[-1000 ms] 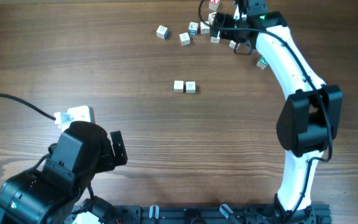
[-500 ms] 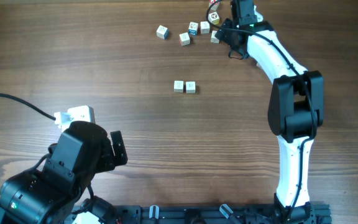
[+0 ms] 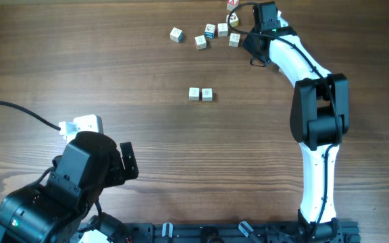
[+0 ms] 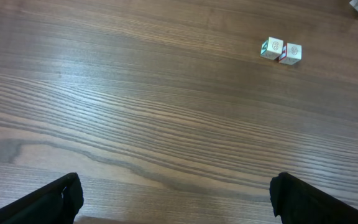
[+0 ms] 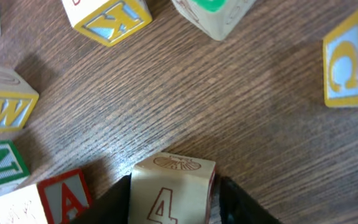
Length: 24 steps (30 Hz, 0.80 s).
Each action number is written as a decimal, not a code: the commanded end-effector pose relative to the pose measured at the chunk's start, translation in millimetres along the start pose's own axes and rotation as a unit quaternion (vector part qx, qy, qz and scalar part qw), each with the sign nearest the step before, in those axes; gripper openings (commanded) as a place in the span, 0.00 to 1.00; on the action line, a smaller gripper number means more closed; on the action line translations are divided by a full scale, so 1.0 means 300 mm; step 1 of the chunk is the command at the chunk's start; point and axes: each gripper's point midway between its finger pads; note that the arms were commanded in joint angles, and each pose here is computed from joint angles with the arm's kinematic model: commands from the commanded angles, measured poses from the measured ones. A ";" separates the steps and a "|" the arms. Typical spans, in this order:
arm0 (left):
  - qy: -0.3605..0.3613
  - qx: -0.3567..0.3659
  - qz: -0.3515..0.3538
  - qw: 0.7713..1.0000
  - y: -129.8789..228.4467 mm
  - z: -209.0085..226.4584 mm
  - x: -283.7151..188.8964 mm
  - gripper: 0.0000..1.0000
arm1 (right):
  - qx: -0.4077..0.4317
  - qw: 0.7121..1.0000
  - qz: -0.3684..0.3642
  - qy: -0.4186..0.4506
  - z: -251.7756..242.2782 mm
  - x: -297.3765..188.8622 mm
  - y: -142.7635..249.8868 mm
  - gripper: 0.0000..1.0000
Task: Form a horizontal line
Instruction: 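Lower the right gripper onto the white block with number 4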
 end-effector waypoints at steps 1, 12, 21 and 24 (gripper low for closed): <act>0.001 -0.011 0.001 1.000 0.002 0.001 0.002 1.00 | -0.025 0.999 0.011 0.026 -0.046 0.051 0.027 0.32; 0.001 -0.011 0.001 1.000 0.002 0.001 0.002 1.00 | -0.068 0.991 0.073 0.083 -0.041 -0.120 0.162 0.15; 0.001 -0.011 0.001 1.000 0.002 0.001 0.002 1.00 | -0.063 0.981 0.113 0.147 -0.055 -0.194 0.364 0.15; 0.001 -0.011 0.001 1.000 0.002 0.001 0.002 1.00 | -0.078 0.975 0.137 0.158 -0.060 -0.218 0.426 0.14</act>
Point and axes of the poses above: each gripper's point midway between its finger pads, its own x axis out along the fingers, its own z axis along the line the jaws close on, y = z × x, and after that the axes turned 7 degrees about x, right-handed
